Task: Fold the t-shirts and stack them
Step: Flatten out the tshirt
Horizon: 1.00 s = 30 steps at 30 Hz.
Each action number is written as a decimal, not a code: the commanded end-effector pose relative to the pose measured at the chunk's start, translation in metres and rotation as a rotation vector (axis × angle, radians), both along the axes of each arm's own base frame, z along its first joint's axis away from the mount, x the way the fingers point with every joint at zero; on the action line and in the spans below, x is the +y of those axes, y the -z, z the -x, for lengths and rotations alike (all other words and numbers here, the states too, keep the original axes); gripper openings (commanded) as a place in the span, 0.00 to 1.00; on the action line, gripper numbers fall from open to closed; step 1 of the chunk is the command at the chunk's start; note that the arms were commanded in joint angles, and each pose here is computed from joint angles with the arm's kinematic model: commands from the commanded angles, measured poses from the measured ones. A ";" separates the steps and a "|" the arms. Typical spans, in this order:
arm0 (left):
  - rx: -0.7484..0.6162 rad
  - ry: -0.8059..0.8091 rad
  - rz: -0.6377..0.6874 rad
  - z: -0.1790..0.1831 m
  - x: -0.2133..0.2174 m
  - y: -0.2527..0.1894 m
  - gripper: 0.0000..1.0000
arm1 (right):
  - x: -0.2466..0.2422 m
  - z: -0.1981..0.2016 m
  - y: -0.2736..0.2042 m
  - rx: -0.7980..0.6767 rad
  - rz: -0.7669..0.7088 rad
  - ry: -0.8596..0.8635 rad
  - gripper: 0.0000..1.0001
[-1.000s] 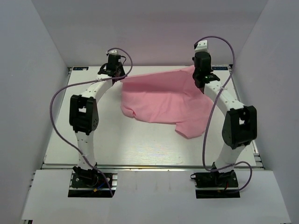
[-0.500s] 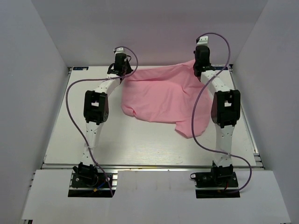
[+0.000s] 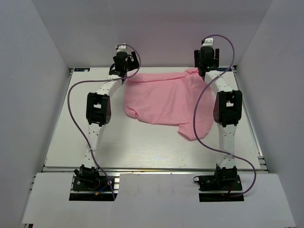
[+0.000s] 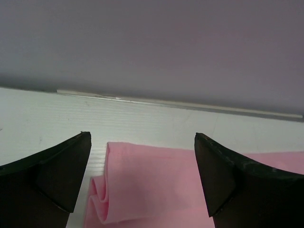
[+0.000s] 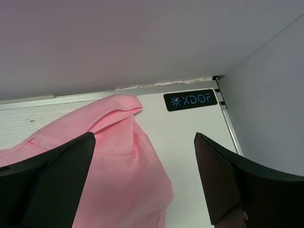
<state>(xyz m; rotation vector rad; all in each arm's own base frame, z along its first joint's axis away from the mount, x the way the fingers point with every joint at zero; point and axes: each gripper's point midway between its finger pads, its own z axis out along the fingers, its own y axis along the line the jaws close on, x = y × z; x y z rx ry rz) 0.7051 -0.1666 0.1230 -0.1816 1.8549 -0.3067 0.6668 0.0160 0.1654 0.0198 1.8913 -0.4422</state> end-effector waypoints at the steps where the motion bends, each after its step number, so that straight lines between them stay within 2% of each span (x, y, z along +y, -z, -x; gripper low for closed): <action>1: -0.091 0.058 -0.036 0.021 0.002 -0.108 1.00 | 0.011 0.010 -0.078 -0.075 -0.092 -0.067 0.90; 2: -0.085 0.089 -0.041 0.037 0.001 -0.127 1.00 | 0.012 0.025 -0.065 0.016 -0.097 -0.072 0.90; 3: -0.041 0.106 -0.057 0.051 0.002 -0.125 1.00 | 0.020 0.042 -0.081 0.016 -0.155 -0.101 0.90; 4: 0.039 0.125 -0.066 0.068 0.004 -0.100 1.00 | 0.022 0.055 -0.072 0.068 -0.173 -0.106 0.90; 5: 0.068 0.142 -0.077 0.083 0.005 -0.098 1.00 | 0.025 0.065 -0.071 0.084 -0.211 -0.105 0.90; 6: 0.047 0.151 -0.074 0.104 0.004 -0.128 1.00 | 0.024 0.094 -0.069 0.133 -0.229 -0.102 0.90; 7: 0.157 0.138 -0.111 0.128 0.014 -0.094 1.00 | 0.026 0.109 -0.061 0.170 -0.279 -0.086 0.90; 8: 0.185 0.133 -0.142 0.144 0.016 -0.090 1.00 | 0.026 0.121 -0.056 0.195 -0.296 -0.081 0.90; 9: 0.217 0.143 -0.145 0.159 0.018 -0.085 1.00 | 0.027 0.155 -0.045 0.256 -0.313 -0.092 0.90; 10: 0.277 0.161 -0.149 0.189 0.023 -0.074 1.00 | 0.032 0.166 -0.039 0.276 -0.355 -0.093 0.90; 11: 0.309 0.170 -0.139 0.204 0.024 -0.067 1.00 | 0.038 0.182 -0.062 0.239 -0.388 -0.134 0.90; 12: 0.337 0.179 -0.140 0.217 0.026 -0.061 1.00 | 0.039 0.210 -0.031 0.328 -0.400 -0.135 0.90; 13: 0.428 0.178 -0.147 0.242 0.032 -0.033 1.00 | 0.046 0.222 -0.024 0.358 -0.450 -0.148 0.90; 14: 0.433 0.167 -0.128 0.256 0.035 -0.039 1.00 | 0.053 0.232 -0.017 0.386 -0.478 -0.175 0.90; 15: 0.490 0.170 -0.124 0.275 0.038 -0.018 1.00 | 0.052 0.254 0.002 0.448 -0.489 -0.167 0.90; 17: 0.508 0.214 -0.099 0.294 0.033 -0.011 1.00 | 0.062 0.276 -0.001 0.474 -0.536 -0.208 0.90; 18: 0.520 0.228 -0.093 0.309 0.035 -0.005 1.00 | 0.061 0.291 0.015 0.519 -0.542 -0.200 0.90; 22: 0.506 0.255 -0.071 0.334 0.032 0.007 1.00 | 0.078 0.324 0.022 0.570 -0.627 -0.281 0.90; 26: 0.431 0.309 -0.080 0.331 0.017 0.007 1.00 | 0.082 0.345 0.022 0.547 -0.671 -0.292 0.90; 30: 0.469 0.358 -0.112 0.336 0.003 0.031 1.00 | 0.075 0.360 0.027 0.546 -0.661 -0.264 0.90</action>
